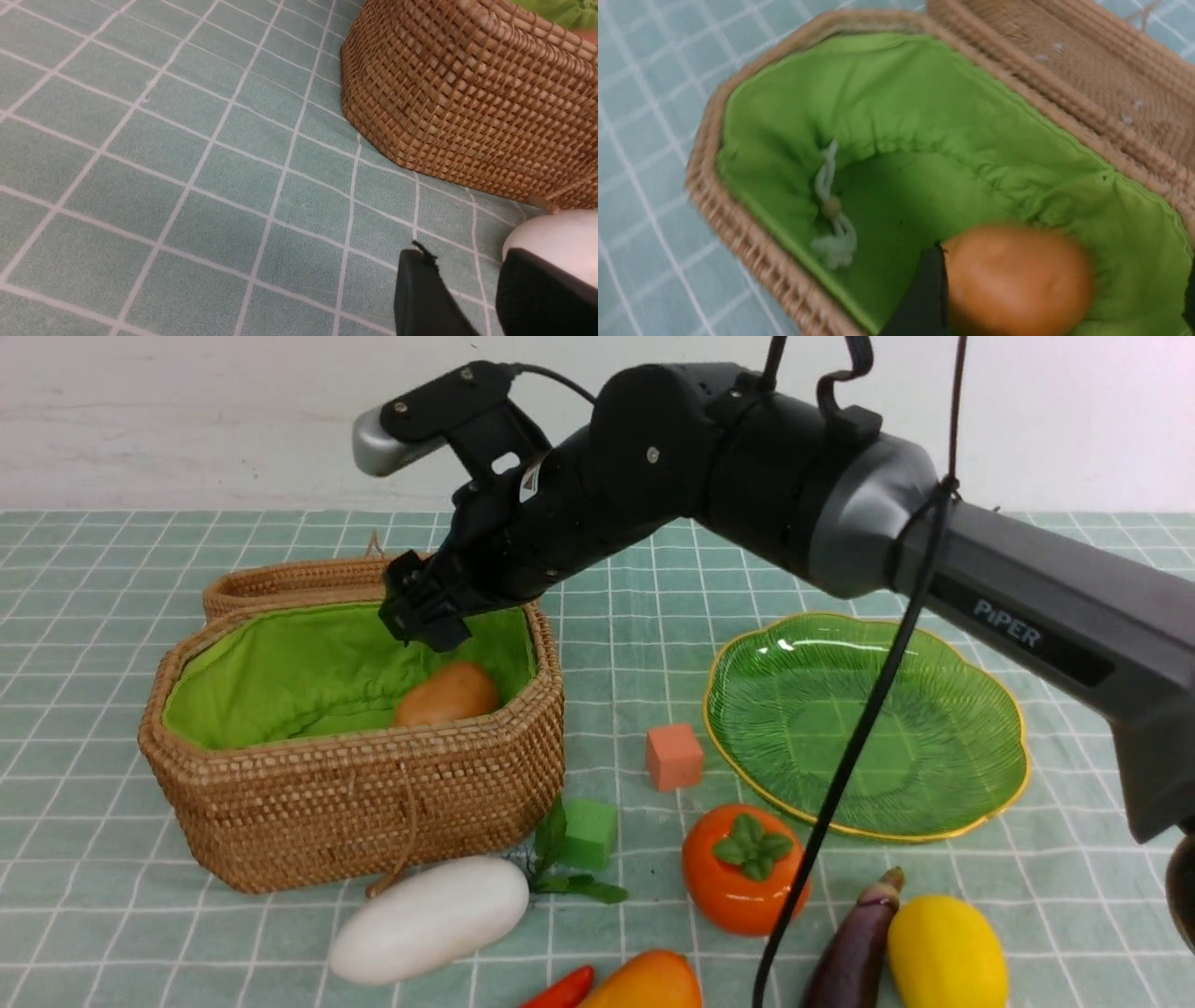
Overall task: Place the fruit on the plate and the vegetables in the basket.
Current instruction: Use the right arm to grab a potato and put it into the left basket, then use the right arm to grab a lemon and put it into the right plate
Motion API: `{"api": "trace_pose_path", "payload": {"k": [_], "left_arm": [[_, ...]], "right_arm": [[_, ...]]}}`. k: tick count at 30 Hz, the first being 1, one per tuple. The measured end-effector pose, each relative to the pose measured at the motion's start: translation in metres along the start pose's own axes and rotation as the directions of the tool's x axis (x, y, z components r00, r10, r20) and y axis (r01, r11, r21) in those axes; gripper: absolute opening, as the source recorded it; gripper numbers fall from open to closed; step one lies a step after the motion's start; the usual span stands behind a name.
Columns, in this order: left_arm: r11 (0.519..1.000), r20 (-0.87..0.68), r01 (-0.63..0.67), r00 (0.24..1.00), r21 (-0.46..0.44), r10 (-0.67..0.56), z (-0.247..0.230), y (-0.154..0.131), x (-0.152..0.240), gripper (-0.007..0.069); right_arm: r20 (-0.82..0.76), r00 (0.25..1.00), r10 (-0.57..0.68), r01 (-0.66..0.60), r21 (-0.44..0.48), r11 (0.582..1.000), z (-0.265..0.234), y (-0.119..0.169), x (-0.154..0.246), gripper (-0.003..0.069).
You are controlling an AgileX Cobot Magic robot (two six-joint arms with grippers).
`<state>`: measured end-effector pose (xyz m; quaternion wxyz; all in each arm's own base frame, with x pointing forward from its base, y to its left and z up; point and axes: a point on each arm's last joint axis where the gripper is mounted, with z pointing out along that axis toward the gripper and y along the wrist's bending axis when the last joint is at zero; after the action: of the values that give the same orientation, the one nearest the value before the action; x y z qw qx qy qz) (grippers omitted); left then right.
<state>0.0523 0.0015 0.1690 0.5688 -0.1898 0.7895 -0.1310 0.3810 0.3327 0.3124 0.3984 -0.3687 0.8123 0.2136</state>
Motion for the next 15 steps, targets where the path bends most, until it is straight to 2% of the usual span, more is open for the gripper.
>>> {"api": "trace_pose_path", "payload": {"k": [3,9,15], "left_arm": [[1.0,0.0,0.0,1.0,0.0,0.0,0.0,0.0,0.0,0.0239],[1.0,0.0,0.0,1.0,0.0,0.0,0.0,0.0,0.0,0.0239],[1.0,0.0,0.0,1.0,0.0,0.0,0.0,0.0,0.0,0.0239]], "right_arm": [[0.001,0.996,0.091,-0.091,-0.014,0.996,0.003,-0.002,0.002,0.0693],[-0.04,0.988,0.151,-0.153,-0.063,0.986,0.004,0.003,0.006,0.0671],[-0.069,0.984,0.166,-0.171,-0.075,0.982,0.01,0.004,0.011,0.0544]]}}
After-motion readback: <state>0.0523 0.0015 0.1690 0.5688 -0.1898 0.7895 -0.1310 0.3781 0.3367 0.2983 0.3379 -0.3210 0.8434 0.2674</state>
